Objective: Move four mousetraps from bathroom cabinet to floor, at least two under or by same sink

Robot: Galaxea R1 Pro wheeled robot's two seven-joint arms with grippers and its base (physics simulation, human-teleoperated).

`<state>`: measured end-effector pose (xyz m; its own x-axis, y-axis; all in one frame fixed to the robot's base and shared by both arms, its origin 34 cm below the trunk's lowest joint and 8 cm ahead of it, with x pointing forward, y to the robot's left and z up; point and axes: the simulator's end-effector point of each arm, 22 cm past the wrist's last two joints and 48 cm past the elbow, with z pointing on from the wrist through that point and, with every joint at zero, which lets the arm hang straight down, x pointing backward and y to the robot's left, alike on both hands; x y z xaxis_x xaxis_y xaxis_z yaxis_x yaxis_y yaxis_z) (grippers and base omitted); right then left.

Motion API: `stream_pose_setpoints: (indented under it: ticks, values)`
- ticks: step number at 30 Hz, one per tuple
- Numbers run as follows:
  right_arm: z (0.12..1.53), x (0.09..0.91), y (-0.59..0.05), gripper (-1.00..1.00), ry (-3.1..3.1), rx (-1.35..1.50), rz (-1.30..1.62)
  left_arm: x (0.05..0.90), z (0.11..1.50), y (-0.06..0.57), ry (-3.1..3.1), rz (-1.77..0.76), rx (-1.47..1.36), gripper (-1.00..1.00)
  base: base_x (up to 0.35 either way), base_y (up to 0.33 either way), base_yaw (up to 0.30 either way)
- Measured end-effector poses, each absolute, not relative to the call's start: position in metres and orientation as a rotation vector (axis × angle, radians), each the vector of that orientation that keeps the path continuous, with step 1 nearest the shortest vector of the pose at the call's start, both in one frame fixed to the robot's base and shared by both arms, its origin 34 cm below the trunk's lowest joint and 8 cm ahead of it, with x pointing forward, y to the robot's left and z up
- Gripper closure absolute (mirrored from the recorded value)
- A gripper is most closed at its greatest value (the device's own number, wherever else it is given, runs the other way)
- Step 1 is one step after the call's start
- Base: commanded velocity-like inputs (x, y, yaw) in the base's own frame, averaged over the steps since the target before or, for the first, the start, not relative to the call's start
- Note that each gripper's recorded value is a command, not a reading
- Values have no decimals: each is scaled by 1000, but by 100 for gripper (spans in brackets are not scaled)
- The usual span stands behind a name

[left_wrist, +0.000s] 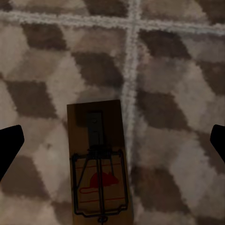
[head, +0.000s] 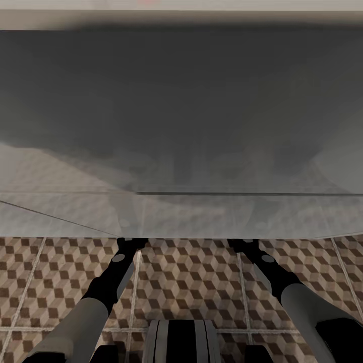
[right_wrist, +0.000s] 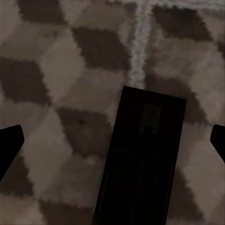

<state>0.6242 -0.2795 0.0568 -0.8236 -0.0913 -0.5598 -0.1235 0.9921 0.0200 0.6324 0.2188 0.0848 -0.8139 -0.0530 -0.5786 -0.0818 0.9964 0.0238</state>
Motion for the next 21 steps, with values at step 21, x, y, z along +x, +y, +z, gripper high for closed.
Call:
stream_pose_setpoints:
  ticks: [21]
  values:
    - [57, 624, -280, -100, 2544, -150, 73, 632, 84, 219, 2524, 66, -96, -100, -156, 0, 0]
